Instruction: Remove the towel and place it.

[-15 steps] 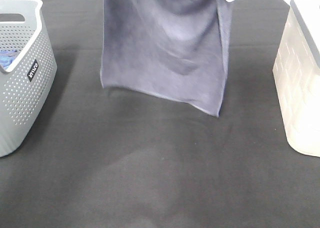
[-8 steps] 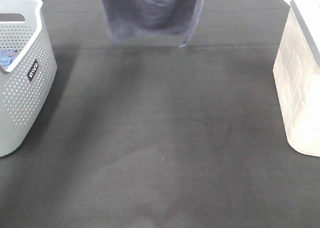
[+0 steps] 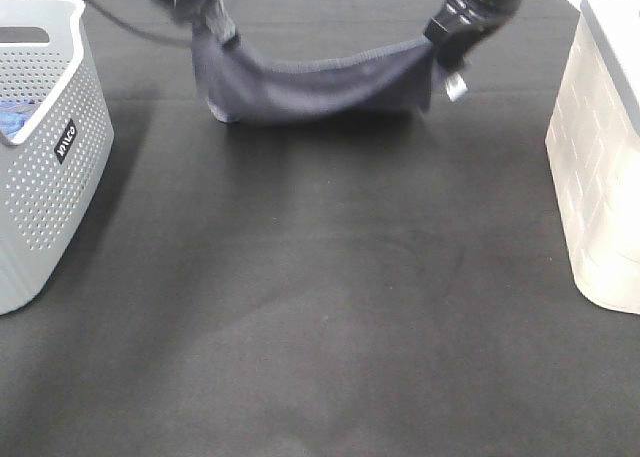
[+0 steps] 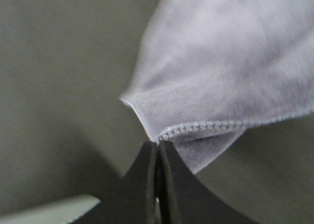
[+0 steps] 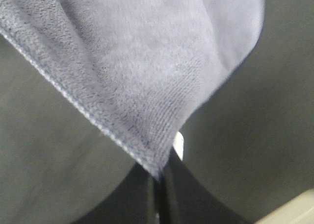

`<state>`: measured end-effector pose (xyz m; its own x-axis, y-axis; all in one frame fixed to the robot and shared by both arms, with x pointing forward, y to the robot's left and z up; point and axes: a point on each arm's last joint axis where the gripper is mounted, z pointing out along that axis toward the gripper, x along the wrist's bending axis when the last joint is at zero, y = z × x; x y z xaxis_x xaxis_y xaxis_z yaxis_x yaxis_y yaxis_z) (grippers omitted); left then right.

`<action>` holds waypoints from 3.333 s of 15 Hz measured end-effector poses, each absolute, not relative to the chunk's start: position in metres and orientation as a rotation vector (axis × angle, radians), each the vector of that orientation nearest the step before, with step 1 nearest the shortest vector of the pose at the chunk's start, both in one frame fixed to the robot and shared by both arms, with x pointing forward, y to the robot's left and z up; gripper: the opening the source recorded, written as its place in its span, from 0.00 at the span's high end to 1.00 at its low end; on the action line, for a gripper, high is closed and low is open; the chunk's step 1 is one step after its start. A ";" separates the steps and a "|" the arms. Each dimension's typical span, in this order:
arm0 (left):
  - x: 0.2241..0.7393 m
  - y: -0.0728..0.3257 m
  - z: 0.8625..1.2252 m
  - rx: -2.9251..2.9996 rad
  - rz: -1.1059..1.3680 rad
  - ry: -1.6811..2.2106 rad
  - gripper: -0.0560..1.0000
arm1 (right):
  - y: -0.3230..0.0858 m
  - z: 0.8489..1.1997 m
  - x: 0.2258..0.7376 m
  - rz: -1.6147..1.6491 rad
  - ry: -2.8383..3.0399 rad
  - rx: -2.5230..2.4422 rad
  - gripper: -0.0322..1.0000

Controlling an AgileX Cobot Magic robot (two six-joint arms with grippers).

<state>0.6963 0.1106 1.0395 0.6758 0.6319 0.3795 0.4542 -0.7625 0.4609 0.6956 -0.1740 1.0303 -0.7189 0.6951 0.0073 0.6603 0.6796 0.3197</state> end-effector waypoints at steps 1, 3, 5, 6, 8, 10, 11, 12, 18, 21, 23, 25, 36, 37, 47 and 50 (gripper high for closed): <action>0.690 0.110 1.031 2.638 0.637 0.864 0.95 | -0.175 1.029 0.693 0.429 2.796 1.157 0.97; 0.680 0.109 1.012 2.771 0.421 0.837 0.95 | -0.175 1.029 0.692 0.424 2.785 1.221 0.97; 0.674 0.109 0.991 2.876 0.247 0.806 0.95 | -0.175 1.016 0.687 0.406 2.815 1.290 0.97; 0.674 0.108 0.986 2.883 0.213 0.799 0.95 | -0.175 1.004 0.683 0.384 2.850 1.321 0.97; 0.674 0.107 0.982 2.881 0.189 0.796 0.95 | -0.174 0.988 0.676 0.364 2.894 1.404 0.97; 0.674 0.106 0.982 2.873 0.177 0.798 0.95 | -0.172 0.976 0.669 0.360 2.935 1.460 0.97; 0.673 0.106 0.980 2.874 0.166 0.800 0.95 | -0.172 0.968 0.665 0.343 2.950 1.512 0.97; 0.671 0.107 0.977 2.883 0.148 0.803 0.95 | -0.173 0.960 0.659 0.315 2.970 1.547 0.97; 0.641 0.116 0.957 2.929 -0.043 0.844 0.95 | -0.179 0.944 0.631 0.213 3.042 1.626 0.97; 0.626 0.121 0.939 2.962 -0.160 0.870 0.95 | -0.181 0.933 0.617 0.153 3.080 1.672 0.97; 0.616 0.125 0.944 2.967 -0.176 0.860 0.95 | -0.184 0.925 0.604 0.104 3.109 1.709 0.97; 0.606 0.129 0.952 2.968 -0.181 0.850 0.95 | -0.184 0.930 0.593 0.118 3.120 1.731 0.97; 0.563 0.147 0.930 3.056 -0.379 0.795 0.95 | -0.160 0.921 0.550 0.017 3.296 1.573 0.96; 0.561 0.148 0.928 3.059 -0.394 0.793 0.95 | -0.161 0.919 0.548 0.002 3.303 1.579 0.92; 0.562 0.147 0.920 3.068 -0.412 0.766 0.95 | -0.168 0.896 0.522 -0.097 3.350 1.648 0.53; 0.558 0.149 0.917 3.076 -0.439 0.769 0.95 | -0.168 0.896 0.522 -0.119 3.308 1.722 0.34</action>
<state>0.5581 0.1489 0.9167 0.8470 0.4696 -0.2491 0.4533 -0.8828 -0.1230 0.5224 -0.1681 0.8956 -0.4411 0.7670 0.4661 0.7315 0.6081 -0.3085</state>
